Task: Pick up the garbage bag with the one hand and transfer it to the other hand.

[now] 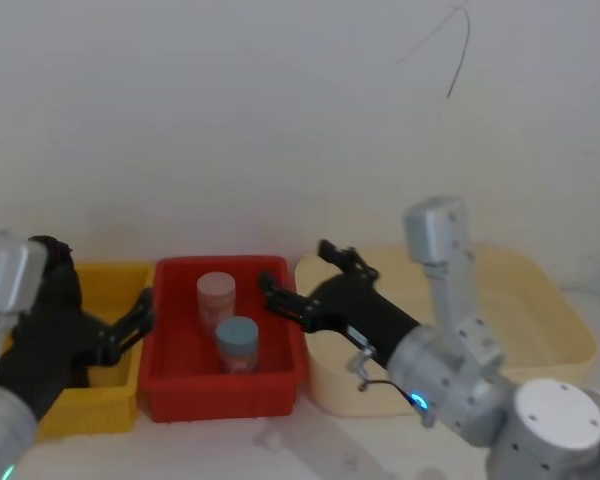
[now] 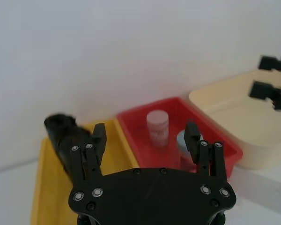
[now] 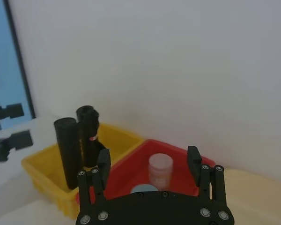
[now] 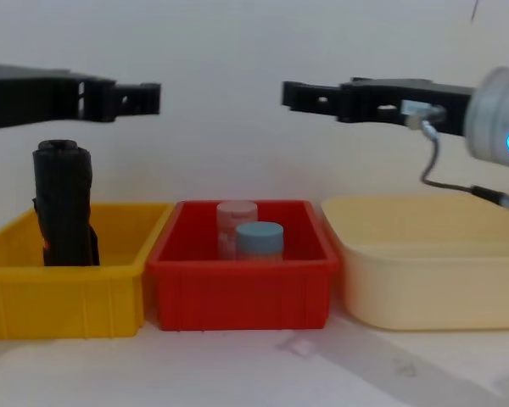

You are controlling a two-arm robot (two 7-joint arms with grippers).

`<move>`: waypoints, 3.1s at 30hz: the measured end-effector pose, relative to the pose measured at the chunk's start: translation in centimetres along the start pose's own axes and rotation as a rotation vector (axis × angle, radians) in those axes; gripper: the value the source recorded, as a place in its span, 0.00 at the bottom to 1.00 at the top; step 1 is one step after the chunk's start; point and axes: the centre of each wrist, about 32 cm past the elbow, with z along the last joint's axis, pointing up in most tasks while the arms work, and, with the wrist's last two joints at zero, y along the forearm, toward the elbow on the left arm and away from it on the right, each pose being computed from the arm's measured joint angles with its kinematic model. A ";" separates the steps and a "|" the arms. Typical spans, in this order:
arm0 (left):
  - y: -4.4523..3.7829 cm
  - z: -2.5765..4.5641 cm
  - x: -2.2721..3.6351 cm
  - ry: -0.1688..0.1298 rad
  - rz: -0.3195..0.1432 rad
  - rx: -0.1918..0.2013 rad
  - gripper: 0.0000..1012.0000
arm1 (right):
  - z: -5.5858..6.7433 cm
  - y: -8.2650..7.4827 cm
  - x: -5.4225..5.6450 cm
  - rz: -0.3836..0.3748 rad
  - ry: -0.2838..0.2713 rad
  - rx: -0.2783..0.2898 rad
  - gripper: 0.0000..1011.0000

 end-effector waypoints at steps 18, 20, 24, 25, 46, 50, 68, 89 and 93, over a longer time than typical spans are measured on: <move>3.55 -2.67 2.44 0.107 0.008 0.012 0.99 | 0.9 5.7 -0.3 0.079 -0.064 -0.066 0.99; 3.46 -2.89 2.90 0.109 -0.006 0.011 0.99 | 0.8 5.9 -0.4 0.080 -0.067 -0.073 0.99; 3.11 -3.22 3.76 0.105 -0.038 0.016 0.99 | 0.6 6.3 -0.4 0.082 -0.076 -0.092 0.99; 2.92 -3.33 4.14 0.101 -0.051 0.021 0.99 | 0.6 6.4 -0.4 0.082 -0.079 -0.099 0.99; 1.19 -2.95 7.59 -0.014 -0.085 0.177 0.99 | -0.4 5.9 0.6 0.066 -0.070 -0.155 0.99; 1.09 -2.81 8.10 -0.029 -0.068 0.200 0.99 | -0.6 5.9 0.8 0.062 -0.064 -0.159 0.99; -1.20 -3.63 9.98 -0.001 -0.030 0.213 0.99 | -0.9 6.0 1.4 0.061 -0.035 -0.170 0.99; -4.43 -5.57 9.23 0.053 -0.013 0.198 0.99 | -0.9 5.5 1.5 0.075 -0.015 -0.169 0.99; -4.66 -5.75 9.21 0.056 -0.007 0.200 0.99 | -0.9 5.4 1.5 0.072 -0.011 -0.168 0.99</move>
